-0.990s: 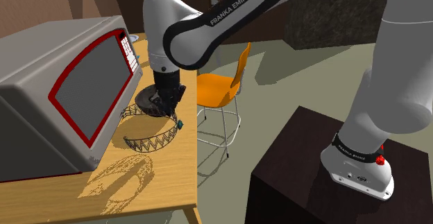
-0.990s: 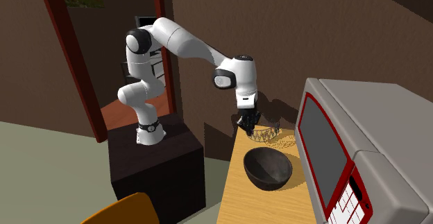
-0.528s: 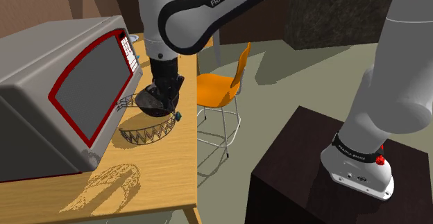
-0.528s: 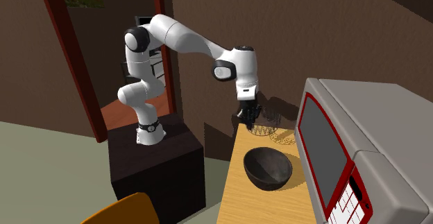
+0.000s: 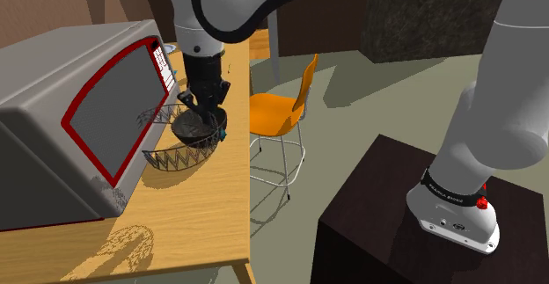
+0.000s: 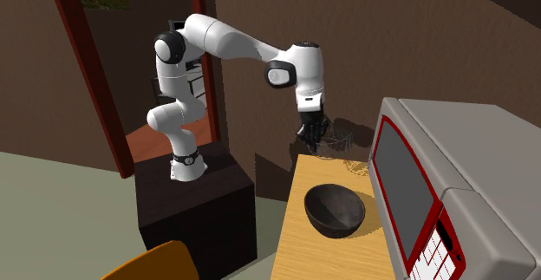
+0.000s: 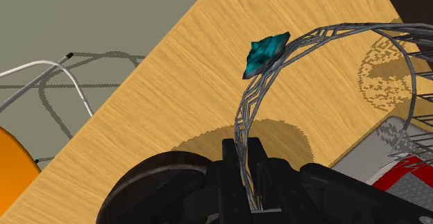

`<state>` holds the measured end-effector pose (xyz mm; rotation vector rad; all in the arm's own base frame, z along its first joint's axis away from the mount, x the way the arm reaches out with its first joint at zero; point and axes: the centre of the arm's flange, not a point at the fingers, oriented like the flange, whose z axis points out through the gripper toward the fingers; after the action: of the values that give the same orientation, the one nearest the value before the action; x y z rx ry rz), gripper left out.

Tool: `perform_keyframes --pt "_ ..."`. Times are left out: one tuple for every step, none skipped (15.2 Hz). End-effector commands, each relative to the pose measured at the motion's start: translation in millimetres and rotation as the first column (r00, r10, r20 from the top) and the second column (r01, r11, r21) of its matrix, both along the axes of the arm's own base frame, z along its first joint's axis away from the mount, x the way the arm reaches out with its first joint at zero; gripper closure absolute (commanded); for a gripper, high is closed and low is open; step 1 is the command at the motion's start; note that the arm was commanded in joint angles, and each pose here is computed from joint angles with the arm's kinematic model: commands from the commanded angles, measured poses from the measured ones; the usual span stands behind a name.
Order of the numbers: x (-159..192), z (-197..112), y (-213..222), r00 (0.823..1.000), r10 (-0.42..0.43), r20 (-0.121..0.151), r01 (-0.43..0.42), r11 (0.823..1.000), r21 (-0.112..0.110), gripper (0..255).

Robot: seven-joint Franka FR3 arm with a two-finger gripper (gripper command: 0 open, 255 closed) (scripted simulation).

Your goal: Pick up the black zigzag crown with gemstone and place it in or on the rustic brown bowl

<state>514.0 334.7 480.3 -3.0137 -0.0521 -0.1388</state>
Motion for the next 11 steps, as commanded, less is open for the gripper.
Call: perform_keyframes --pt "-0.1 8.0 -0.7 1.000 0.000 0.000 0.000 1.000 0.000 255" --pt "10.7 8.4 -8.3 1.000 0.000 0.000 0.000 1.000 0.000 255" --pt "21.6 8.8 -15.8 1.000 0.000 0.000 0.000 1.000 0.000 255" --pt "32.4 9.2 -23.4 1.000 0.000 0.000 0.000 1.000 0.000 255" --pt "43.2 9.5 -30.9 1.000 0.000 0.000 0.000 1.000 0.000 255" --pt "54.0 9.9 -38.5 1.000 0.000 0.000 0.000 1.000 0.000 255" --pt "64.8 10.3 -46.0 1.000 0.000 0.000 0.000 1.000 0.000 255" --pt "75.7 10.7 -53.6 1.000 0.000 0.000 0.000 1.000 0.000 255" --pt "86.5 11.1 -61.1 1.000 0.000 0.000 0.000 1.000 0.000 255" --pt "97.3 11.5 -68.7 1.000 0.000 0.000 0.000 1.000 0.000 255" --pt "108.1 11.8 -76.2 1.000 0.000 0.000 0.000 1.000 0.000 255"
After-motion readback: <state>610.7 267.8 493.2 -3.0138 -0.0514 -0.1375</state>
